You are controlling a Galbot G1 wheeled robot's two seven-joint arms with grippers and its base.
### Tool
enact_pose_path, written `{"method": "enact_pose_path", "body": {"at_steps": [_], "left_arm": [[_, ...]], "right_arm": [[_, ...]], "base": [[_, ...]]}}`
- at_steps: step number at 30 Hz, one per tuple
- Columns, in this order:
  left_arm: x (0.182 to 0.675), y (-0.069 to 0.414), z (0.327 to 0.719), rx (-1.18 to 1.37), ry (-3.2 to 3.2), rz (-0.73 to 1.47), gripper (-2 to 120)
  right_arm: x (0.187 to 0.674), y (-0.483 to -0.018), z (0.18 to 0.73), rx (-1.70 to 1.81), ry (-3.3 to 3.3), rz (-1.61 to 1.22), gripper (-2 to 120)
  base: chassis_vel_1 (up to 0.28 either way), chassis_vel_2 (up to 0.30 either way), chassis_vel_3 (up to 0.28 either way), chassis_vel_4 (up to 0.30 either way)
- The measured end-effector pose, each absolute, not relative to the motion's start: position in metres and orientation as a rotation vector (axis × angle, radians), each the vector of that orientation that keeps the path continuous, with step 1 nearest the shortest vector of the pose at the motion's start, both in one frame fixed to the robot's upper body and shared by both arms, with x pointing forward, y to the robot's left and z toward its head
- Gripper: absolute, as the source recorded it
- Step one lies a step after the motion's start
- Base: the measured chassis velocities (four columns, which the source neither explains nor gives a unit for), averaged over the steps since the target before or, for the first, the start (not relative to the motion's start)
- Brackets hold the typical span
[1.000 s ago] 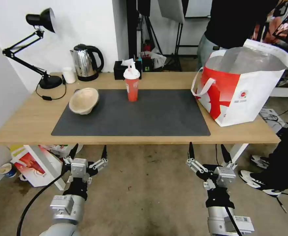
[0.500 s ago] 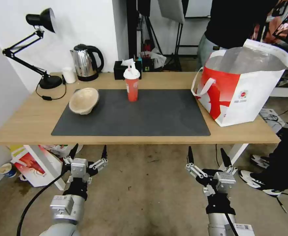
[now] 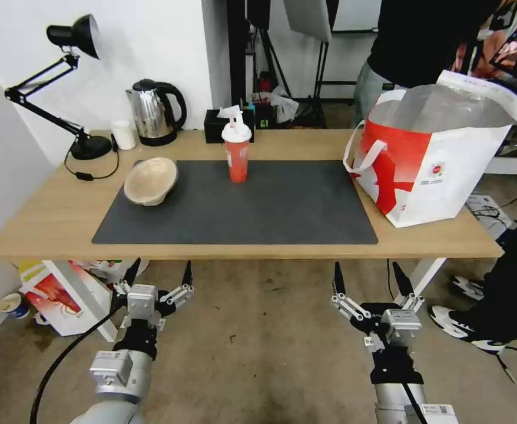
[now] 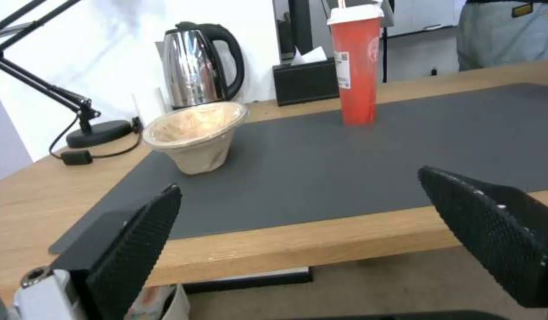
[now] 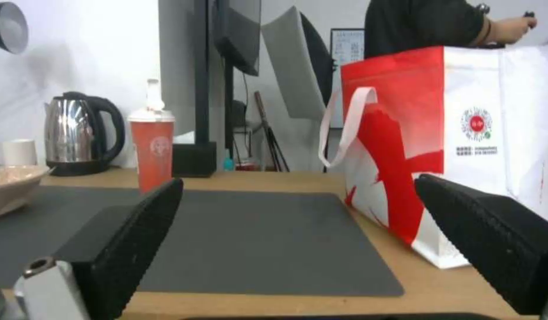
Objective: Pick up the trash from the table and place it into the takeout bag.
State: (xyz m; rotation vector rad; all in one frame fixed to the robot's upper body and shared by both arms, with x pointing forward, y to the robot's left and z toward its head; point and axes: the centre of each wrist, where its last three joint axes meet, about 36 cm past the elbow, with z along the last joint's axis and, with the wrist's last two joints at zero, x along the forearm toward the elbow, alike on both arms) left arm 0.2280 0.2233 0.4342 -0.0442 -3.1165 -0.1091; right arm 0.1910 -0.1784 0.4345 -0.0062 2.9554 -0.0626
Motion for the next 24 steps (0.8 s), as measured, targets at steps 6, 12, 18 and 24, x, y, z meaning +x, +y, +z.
{"method": "enact_pose_path", "body": {"at_steps": [6, 12, 18, 24], "left_arm": [[0.2280, 0.2233, 0.4342, -0.044, -3.117, -0.109, 100], [0.2280, 0.2233, 0.4342, -0.044, -3.117, -0.109, 100], [0.2280, 0.2233, 0.4342, -0.044, -3.117, -0.109, 100], [0.2280, 0.2233, 0.4342, -0.044, -3.117, -0.109, 100]], "right_arm": [[0.1918, -0.1795, 0.4347, -0.016, 2.941, -0.079, 100], [0.1913, -0.1797, 0.4342, -0.019, 2.943, -0.082, 100], [0.1910, -0.1794, 0.4342, -0.016, 2.944, -0.079, 100], [0.1910, -0.1793, 0.4343, -0.011, 2.946, -0.074, 100]], "base": [[0.000, 0.000, 0.000, 0.000], [0.000, 0.000, 0.000, 0.000], [0.000, 0.000, 0.000, 0.000], [0.000, 0.000, 0.000, 0.000]]}}
